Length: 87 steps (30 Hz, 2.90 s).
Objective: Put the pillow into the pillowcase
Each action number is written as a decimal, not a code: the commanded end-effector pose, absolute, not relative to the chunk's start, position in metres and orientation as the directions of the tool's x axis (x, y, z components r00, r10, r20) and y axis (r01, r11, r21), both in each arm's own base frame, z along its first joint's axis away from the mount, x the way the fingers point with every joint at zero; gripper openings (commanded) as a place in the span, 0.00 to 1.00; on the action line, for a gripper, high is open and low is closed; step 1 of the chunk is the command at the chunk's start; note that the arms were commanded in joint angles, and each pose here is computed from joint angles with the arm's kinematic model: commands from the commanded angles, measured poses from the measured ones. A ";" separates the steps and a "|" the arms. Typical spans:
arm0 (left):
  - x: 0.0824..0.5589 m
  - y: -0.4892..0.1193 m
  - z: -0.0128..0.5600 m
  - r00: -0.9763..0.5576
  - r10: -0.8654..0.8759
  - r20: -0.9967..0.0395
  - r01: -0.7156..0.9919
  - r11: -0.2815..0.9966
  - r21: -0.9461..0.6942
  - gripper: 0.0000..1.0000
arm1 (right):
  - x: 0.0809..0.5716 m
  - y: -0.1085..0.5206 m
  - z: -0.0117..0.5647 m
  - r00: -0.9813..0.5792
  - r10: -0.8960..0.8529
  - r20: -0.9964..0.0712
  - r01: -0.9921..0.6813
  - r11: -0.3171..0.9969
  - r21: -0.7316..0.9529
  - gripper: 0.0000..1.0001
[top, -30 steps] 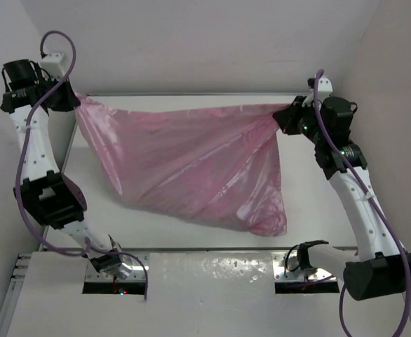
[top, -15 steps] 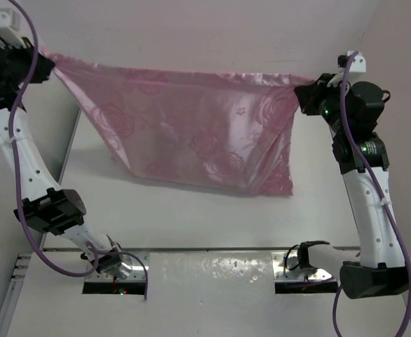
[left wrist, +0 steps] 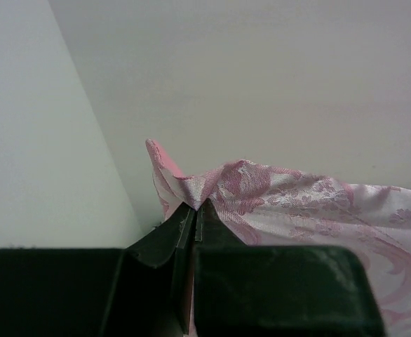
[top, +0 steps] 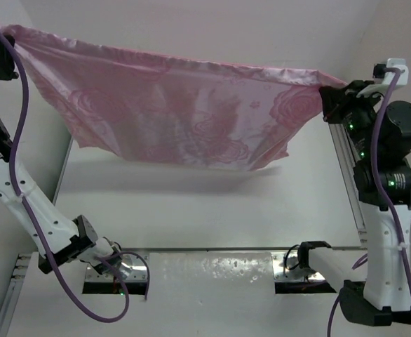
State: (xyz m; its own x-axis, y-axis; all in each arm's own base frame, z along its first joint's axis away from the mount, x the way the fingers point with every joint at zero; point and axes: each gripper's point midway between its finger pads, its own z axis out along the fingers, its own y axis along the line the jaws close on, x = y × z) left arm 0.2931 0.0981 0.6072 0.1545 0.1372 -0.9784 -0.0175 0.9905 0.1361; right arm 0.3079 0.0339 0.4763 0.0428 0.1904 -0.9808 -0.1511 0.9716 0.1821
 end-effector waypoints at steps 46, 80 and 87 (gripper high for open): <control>0.643 0.207 0.184 -0.405 -0.077 -0.911 -0.445 0.887 0.123 0.02 | 0.694 -0.035 0.187 -0.080 0.438 -0.896 0.390 0.841 0.376 0.48; 0.241 0.124 0.063 -0.970 0.037 -0.242 0.032 0.999 0.025 0.74 | 0.306 -0.033 0.015 -0.578 0.641 -0.505 0.594 0.755 0.278 0.91; 0.239 0.110 0.015 -0.977 0.048 -0.206 0.046 0.999 0.016 0.96 | 0.290 -0.018 -0.012 -0.620 0.653 -0.434 0.579 0.755 0.309 0.94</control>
